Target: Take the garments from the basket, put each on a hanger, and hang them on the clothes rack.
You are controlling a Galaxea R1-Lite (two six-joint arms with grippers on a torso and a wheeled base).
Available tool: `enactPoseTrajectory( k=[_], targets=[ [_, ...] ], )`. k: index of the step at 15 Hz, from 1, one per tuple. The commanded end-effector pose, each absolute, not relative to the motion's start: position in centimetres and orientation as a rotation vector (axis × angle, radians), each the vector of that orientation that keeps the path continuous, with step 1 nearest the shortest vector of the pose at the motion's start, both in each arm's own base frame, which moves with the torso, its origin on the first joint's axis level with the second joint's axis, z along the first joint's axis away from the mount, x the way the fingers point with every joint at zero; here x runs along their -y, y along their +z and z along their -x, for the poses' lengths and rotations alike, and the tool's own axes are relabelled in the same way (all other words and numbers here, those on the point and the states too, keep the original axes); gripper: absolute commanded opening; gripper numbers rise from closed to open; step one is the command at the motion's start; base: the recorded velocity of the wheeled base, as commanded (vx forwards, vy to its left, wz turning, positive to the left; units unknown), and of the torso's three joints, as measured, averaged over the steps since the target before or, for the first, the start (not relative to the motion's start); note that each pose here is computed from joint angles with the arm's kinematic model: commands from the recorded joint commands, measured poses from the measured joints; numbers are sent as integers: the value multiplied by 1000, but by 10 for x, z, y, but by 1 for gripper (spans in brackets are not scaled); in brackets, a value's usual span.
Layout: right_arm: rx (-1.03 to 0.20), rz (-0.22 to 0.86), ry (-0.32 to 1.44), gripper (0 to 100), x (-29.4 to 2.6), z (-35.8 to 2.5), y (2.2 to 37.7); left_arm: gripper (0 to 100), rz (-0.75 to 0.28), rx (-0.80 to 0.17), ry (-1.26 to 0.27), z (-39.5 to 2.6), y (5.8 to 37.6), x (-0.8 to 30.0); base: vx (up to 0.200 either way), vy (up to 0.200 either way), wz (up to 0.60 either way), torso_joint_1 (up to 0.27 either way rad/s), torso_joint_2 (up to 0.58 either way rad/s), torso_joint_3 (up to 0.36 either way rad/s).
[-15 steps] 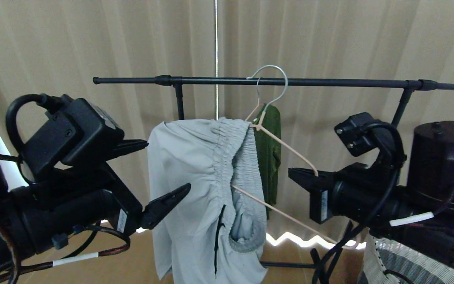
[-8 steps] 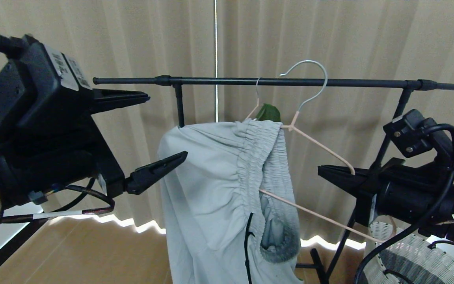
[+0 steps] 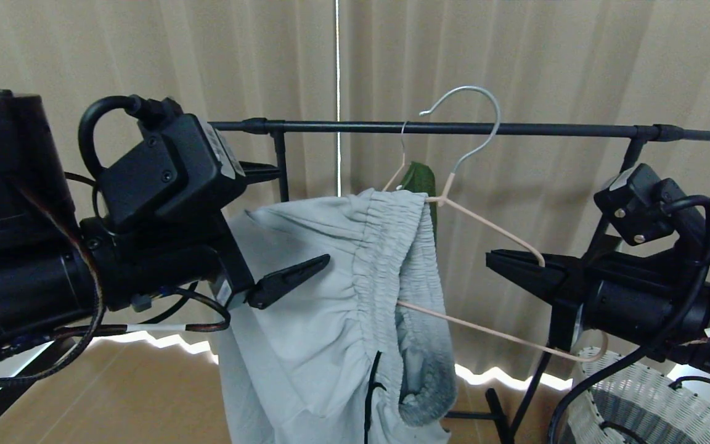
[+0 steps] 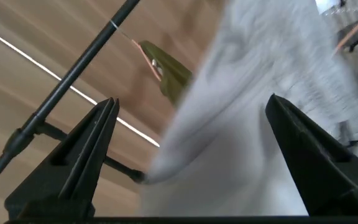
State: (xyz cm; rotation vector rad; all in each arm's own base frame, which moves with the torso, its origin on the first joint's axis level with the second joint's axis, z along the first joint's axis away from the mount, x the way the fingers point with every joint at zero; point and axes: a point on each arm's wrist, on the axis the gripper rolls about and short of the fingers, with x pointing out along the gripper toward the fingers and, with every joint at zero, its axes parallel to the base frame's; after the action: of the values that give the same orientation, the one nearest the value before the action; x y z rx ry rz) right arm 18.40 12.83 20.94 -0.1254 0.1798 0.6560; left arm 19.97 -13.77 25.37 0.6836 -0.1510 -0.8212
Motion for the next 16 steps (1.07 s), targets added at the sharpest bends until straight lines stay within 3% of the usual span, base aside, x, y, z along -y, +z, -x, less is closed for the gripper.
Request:
enactPoseTrajectory(
  k=[1,10,11,16],
  targets=[
    [-188,130,660,0,-130,-185,207,100,-699,129,-831,-207,247,143,0,0,0,0,0,0],
    [-168,176,814,0,-133,-176,205,100,-752,149,-843,-213,246,150,0,0,0,0,0,0],
    [-158,176,831,0,-133,-176,205,0,-753,149,-845,-213,245,150,0,0,0,0,0,0],
    [-141,172,835,0,-134,-176,206,0,-757,127,-856,-209,238,148,0,0,0,0,0,0]
  ],
)
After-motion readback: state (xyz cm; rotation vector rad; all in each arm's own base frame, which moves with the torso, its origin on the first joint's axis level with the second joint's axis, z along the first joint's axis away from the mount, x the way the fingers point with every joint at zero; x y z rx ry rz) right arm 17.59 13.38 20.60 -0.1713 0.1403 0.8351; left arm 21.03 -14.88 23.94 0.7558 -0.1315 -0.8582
